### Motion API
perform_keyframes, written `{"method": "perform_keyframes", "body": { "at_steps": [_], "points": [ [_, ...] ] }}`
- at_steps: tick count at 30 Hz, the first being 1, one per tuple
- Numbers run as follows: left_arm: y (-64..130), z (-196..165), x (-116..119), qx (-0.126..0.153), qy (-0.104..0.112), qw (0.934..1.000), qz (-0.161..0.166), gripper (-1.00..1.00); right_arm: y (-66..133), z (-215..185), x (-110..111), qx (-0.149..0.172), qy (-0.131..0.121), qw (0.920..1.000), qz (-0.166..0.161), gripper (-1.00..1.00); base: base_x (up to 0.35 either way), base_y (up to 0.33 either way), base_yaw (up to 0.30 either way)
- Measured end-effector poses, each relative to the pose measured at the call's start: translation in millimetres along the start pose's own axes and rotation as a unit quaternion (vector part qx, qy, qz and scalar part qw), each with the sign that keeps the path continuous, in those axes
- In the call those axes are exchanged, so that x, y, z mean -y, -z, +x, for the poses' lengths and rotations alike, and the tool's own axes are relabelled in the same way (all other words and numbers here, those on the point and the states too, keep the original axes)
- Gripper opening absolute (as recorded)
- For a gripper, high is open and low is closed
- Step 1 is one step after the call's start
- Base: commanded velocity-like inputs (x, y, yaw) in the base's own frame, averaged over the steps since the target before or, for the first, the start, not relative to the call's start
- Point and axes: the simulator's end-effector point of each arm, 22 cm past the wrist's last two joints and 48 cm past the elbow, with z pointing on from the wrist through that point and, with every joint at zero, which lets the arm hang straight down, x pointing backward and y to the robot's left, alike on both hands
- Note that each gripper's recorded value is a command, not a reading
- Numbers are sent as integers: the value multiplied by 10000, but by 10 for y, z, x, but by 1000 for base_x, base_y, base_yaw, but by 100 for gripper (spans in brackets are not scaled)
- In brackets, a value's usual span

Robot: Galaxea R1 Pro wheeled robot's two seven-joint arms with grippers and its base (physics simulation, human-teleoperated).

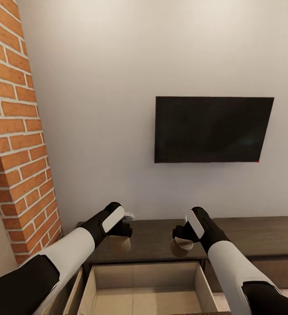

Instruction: Place each of the two pumpkins and all three candles from the living room inside a cabinet in the living room (use any cabinet), then make sure every cabinet is closed, and position the cauldron so it is next to a table in the living room.

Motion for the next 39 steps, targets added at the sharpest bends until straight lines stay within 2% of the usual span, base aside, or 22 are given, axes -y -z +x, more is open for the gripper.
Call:
{"method": "perform_keyframes", "body": {
  "at_steps": [39],
  "points": [
    [-626,389,41,28,5,10000,-7,-100,-631,394,85,-11,-3,10000,-27,-100,0,0,0]
  ]
}}
